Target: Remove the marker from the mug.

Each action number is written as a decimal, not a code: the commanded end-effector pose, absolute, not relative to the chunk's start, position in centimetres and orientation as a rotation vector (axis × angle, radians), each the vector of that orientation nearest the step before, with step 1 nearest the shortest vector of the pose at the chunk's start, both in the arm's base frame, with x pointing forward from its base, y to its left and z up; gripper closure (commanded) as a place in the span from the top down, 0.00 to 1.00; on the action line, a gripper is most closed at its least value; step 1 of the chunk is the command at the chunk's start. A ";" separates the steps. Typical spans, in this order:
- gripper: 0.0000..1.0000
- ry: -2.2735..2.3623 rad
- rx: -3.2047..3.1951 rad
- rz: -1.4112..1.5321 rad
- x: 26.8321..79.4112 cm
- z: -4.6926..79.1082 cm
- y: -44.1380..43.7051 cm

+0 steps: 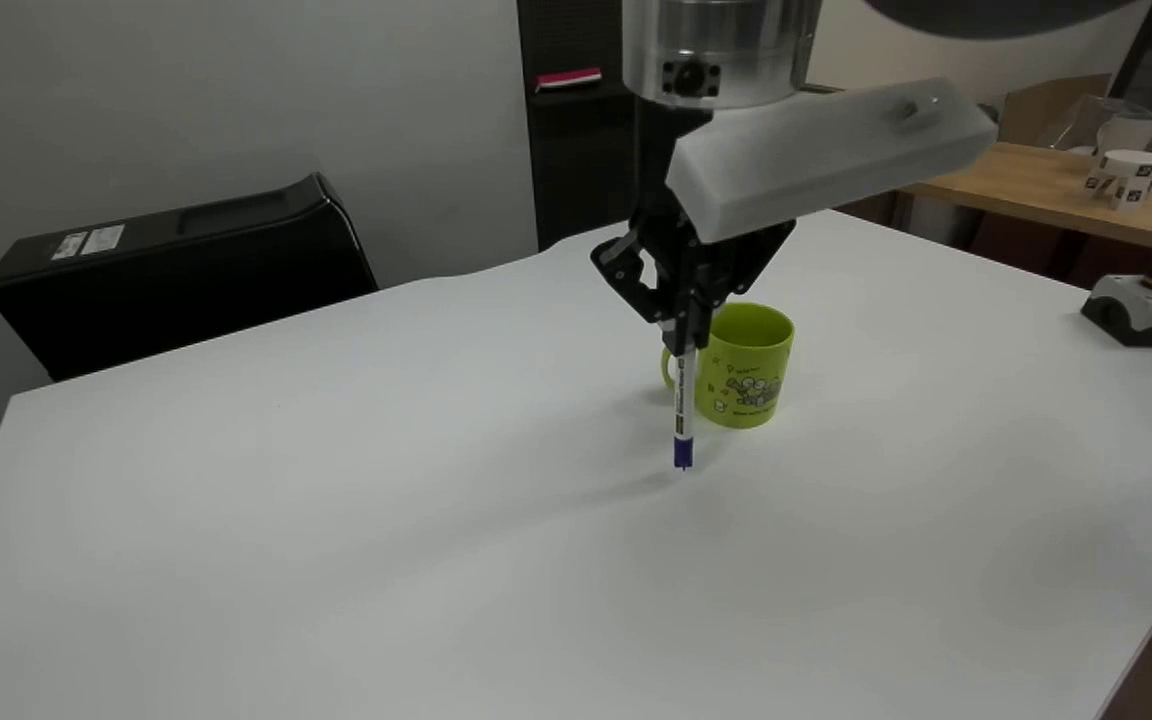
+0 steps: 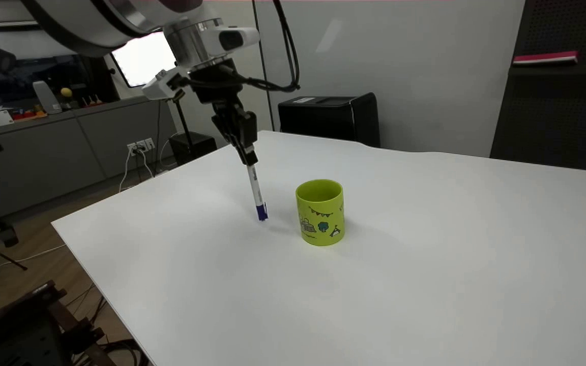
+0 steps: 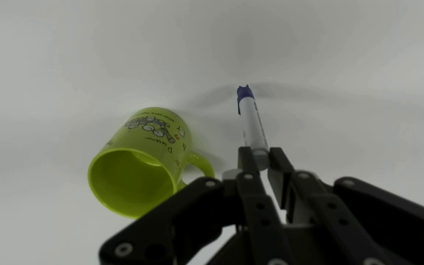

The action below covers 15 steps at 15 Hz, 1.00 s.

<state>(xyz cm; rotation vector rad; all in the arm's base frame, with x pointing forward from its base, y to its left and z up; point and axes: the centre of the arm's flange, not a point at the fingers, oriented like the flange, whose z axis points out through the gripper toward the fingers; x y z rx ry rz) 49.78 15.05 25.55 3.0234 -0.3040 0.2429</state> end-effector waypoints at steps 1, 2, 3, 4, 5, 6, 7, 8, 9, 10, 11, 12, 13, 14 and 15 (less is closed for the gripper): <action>0.04 -0.315 3.016 0.244 49.7 24.8 15.3; 0.36 -0.316 3.015 0.235 49.7 24.7 15.3; 0.41 -0.317 3.014 0.229 49.7 24.5 15.2; 0.47 -0.319 3.014 0.226 49.7 24.5 15.1; 0.53 -0.321 3.014 0.225 49.8 24.5 15.1; 0.61 -0.322 3.014 0.224 49.8 24.5 15.0; 0.67 -0.324 3.013 0.223 49.8 24.5 14.9; 0.73 -0.327 3.012 0.221 49.8 24.5 14.8; 0.81 -0.328 3.012 0.218 49.8 24.6 14.7; 0.87 -0.324 3.020 0.219 49.8 24.9 14.6; 0.95 -0.321 3.019 0.233 49.8 25.2 14.5; 0.99 -0.315 3.021 0.230 49.8 25.7 14.4; 1.00 -0.308 3.026 0.221 50.0 26.1 14.3; 1.00 -0.298 3.028 0.212 50.1 26.7 14.0; 1.00 -0.276 3.035 0.188 50.2 27.3 13.8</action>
